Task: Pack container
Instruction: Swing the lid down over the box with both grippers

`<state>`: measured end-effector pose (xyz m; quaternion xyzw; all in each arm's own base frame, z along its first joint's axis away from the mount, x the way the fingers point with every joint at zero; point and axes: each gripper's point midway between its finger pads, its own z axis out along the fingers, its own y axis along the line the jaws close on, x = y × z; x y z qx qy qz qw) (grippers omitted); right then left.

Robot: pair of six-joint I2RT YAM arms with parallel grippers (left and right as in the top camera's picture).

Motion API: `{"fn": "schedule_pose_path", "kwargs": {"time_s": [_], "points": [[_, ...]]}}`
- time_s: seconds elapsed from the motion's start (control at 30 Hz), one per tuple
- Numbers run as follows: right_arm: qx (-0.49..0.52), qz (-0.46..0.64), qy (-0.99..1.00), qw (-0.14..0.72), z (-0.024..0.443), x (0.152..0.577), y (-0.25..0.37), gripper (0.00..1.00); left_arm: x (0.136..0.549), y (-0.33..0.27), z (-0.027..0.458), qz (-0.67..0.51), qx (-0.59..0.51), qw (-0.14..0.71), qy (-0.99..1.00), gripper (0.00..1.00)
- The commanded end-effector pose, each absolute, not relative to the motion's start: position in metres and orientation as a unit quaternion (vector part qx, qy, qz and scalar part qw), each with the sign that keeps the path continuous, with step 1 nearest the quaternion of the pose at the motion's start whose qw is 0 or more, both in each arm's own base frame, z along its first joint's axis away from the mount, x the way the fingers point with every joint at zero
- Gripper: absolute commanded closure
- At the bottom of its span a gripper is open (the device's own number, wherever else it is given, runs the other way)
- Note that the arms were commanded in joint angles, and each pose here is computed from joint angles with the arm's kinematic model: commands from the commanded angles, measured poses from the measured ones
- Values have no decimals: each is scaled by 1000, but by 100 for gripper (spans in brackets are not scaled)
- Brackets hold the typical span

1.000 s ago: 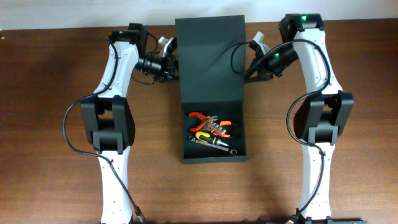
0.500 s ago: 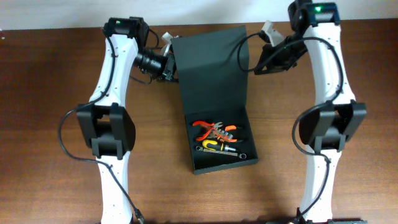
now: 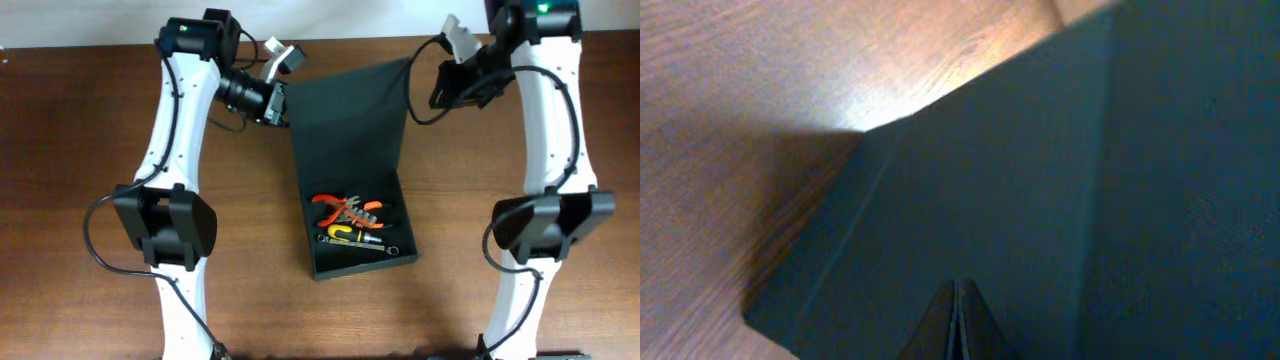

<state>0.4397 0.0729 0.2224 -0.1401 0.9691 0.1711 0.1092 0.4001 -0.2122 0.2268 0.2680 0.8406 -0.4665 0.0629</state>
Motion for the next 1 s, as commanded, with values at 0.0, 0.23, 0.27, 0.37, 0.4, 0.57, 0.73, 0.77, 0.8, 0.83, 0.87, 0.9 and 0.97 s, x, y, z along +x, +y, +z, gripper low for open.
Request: {"fn": "schedule_pose_path", "kwargs": {"time_s": [0.0, 0.23, 0.27, 0.37, 0.4, 0.57, 0.73, 0.77, 0.8, 0.83, 0.87, 0.9, 0.97], "points": [[-131, 131, 970, 161, 266, 427, 60, 82, 381, -234, 247, -450, 310, 73, 834, 98], [-91, 109, 969, 204, 300, 415, 31, 81, 366, -255, 248, -443, 334, 60, 830, 98], [-83, 108, 968, 209, 304, 414, 26, 81, 365, -255, 247, -435, 333, 58, 835, 98], [-73, 104, 967, 221, 313, 410, 17, 80, 361, -254, 244, -408, 330, 51, 849, 98], [-67, 104, 967, 222, 314, 409, 14, 80, 359, -255, 247, -405, 334, 54, 850, 98], [-63, 104, 967, 223, 315, 409, 12, 80, 353, -243, 262, -356, 331, 76, 871, 98], [-62, 104, 967, 223, 314, 409, 12, 80, 343, -241, 286, -356, 321, 95, 872, 98], [-62, 104, 967, 223, 314, 409, 12, 80, 340, -241, 291, -357, 321, 99, 872, 98], [-62, 104, 967, 223, 315, 409, 12, 80, 336, -242, 296, -357, 324, 104, 870, 98], [-63, 104, 967, 223, 314, 409, 12, 80, 334, -242, 301, -357, 326, 110, 868, 98], [-63, 104, 967, 223, 315, 409, 12, 80, 332, -239, 305, -347, 330, 118, 870, 98], [-63, 104, 967, 223, 315, 409, 12, 80, 332, -236, 306, -337, 330, 123, 873, 98], [-63, 104, 967, 223, 315, 409, 12, 80, 336, -221, 303, -287, 331, 138, 889, 98]]}}
